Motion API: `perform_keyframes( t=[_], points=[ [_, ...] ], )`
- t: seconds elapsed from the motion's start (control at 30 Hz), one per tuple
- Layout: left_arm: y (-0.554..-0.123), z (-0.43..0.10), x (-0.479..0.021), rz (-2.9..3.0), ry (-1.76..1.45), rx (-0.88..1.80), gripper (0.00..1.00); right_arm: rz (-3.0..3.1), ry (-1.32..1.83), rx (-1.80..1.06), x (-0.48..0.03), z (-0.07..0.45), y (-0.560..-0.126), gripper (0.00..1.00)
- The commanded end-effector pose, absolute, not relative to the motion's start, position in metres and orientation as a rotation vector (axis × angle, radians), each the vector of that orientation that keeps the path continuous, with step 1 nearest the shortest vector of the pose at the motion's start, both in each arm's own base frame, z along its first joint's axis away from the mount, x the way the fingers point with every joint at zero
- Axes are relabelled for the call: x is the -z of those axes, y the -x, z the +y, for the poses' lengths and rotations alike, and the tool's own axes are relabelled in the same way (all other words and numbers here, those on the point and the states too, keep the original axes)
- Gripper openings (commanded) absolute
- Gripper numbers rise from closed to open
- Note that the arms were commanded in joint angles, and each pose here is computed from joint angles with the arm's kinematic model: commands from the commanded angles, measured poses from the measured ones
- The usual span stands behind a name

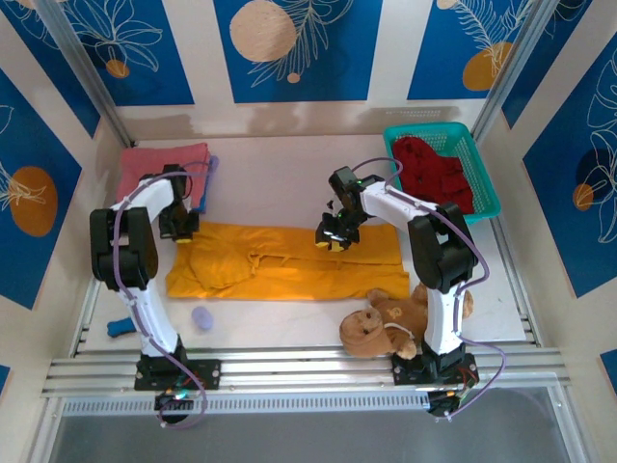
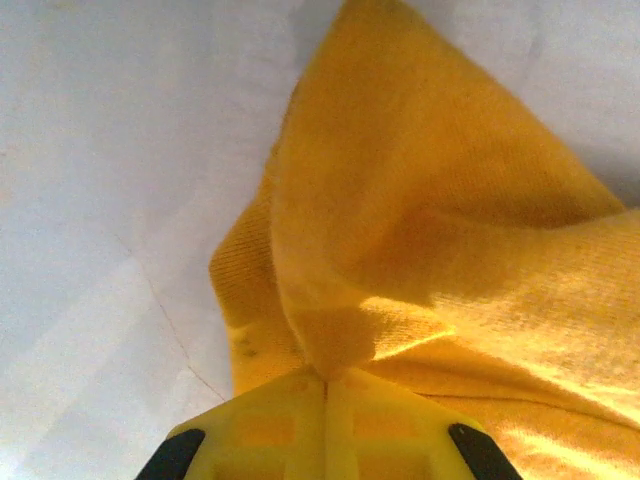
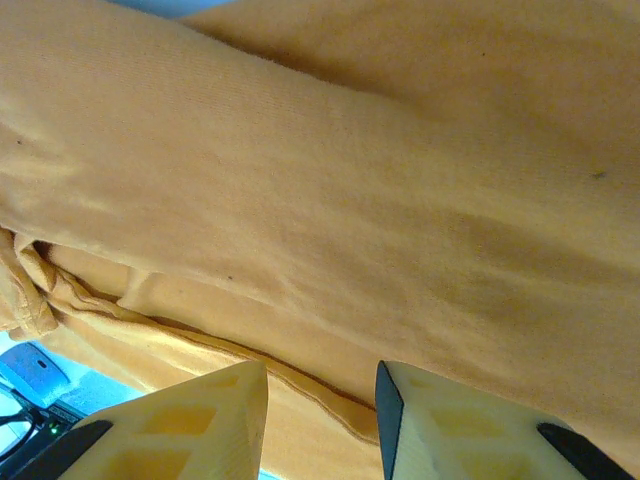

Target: Fold and stack the t-shirts

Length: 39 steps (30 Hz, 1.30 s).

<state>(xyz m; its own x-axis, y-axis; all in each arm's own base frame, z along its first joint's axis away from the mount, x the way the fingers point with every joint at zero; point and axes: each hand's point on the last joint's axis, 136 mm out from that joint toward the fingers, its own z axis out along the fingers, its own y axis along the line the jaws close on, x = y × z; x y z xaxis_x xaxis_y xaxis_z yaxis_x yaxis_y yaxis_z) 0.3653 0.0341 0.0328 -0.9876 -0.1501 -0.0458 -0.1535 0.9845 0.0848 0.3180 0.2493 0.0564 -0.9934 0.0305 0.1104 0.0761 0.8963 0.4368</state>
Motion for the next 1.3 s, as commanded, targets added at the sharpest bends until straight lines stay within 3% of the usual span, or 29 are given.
perform_keyframes(
  t=[0.0,0.17,0.43,0.5,0.67,0.8,0.93,1.27],
  points=[
    [-0.364,0.046,-0.047,3.089,0.215,-0.205,0.0,-2.943,0.069,0.703,-0.062,0.247,-0.312,0.36],
    [-0.365,0.048,-0.039,3.122,0.19,-0.229,0.0,-2.934,0.074,0.693,-0.059,0.245,-0.31,0.36],
    [-0.356,0.038,-0.018,3.187,0.183,-0.17,0.09,-2.94,0.076,0.698,-0.062,0.244,-0.312,0.36],
    [-0.357,0.036,-0.029,3.171,0.179,-0.164,0.11,-2.943,0.074,0.692,-0.063,0.242,-0.312,0.36],
    [-0.359,0.021,-0.094,3.037,0.19,-0.111,0.3,-2.955,0.093,0.676,-0.063,0.231,-0.314,0.36],
    [-0.352,-0.005,-0.113,3.002,0.235,0.042,0.34,-2.958,0.108,0.677,-0.061,0.227,-0.32,0.36],
    [-0.334,-0.045,-0.102,3.035,0.255,0.224,0.37,-2.961,0.134,0.65,-0.056,0.224,-0.327,0.36],
    [-0.305,-0.101,-0.046,3.152,0.238,0.296,0.4,-2.938,0.168,0.578,-0.039,0.22,-0.335,0.36]
  ],
)
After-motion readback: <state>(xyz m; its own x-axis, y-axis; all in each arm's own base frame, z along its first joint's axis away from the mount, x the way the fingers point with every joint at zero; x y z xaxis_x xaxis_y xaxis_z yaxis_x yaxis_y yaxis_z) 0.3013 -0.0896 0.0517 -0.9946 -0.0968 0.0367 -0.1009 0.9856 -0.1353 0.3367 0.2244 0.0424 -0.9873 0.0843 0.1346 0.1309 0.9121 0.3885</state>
